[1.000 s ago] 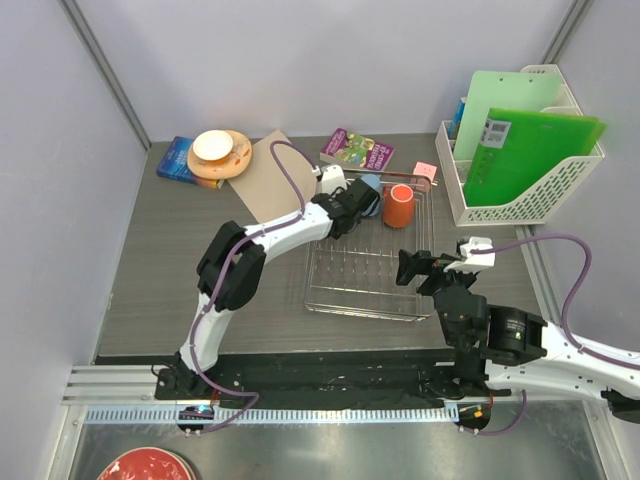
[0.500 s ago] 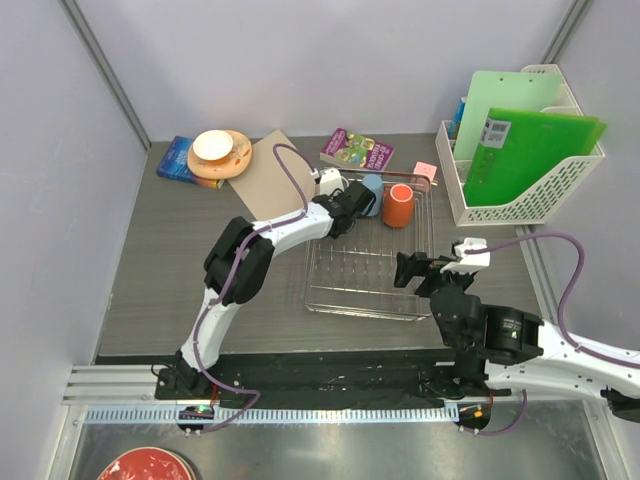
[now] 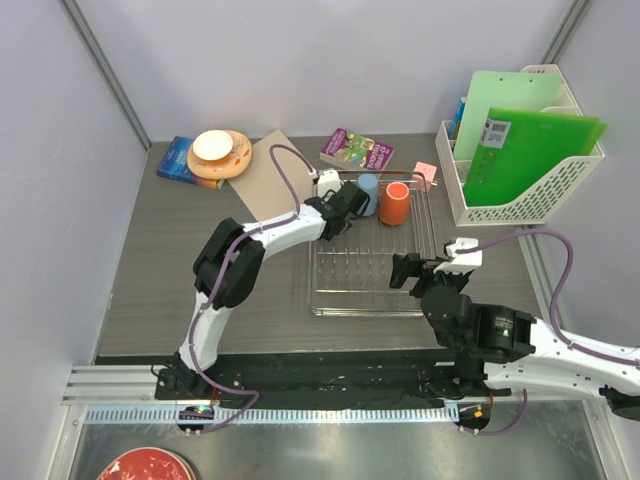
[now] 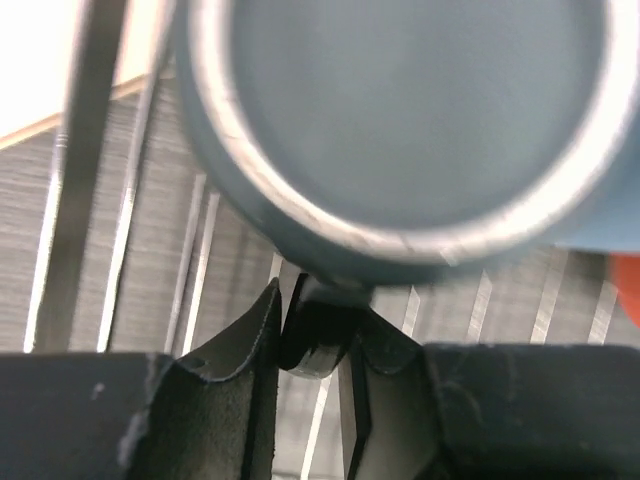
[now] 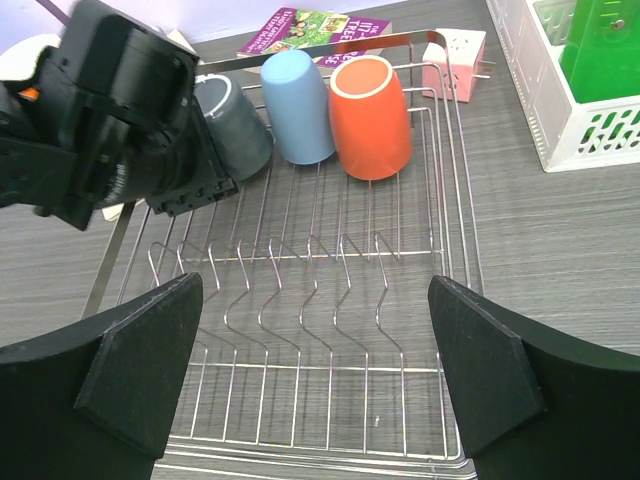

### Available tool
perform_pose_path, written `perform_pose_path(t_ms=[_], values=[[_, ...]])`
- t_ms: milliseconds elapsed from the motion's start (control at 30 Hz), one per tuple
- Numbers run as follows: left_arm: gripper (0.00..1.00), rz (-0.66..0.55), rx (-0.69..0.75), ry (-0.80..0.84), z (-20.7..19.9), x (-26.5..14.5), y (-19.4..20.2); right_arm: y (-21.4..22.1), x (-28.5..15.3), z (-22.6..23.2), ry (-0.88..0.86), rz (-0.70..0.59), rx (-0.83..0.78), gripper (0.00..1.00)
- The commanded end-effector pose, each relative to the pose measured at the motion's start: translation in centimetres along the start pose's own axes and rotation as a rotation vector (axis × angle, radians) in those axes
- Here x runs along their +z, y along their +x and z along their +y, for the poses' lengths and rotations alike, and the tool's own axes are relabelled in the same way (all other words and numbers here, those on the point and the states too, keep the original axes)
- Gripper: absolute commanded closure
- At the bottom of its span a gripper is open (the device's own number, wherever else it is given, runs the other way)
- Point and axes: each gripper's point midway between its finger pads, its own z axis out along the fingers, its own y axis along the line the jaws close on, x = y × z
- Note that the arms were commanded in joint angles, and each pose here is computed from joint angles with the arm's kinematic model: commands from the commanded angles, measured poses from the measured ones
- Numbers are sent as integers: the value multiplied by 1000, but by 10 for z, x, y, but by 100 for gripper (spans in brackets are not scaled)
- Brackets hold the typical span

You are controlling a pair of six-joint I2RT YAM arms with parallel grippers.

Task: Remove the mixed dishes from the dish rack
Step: Pick up the cup from the dish rack.

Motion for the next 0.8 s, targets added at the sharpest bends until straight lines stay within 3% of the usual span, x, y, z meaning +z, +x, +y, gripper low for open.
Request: perform_pose_path(t_ms=[0,500,767], values=[[100,-84,-78,131,-19,-48,-58,-7,1,4,13,-20,50,0],[100,-147,-46,392,-38,-135,-112,-11,2,9,8,-22,58,0],[100,-127,-18,423,-38,-136,-104,-7,4,14,3,-11,51,0]])
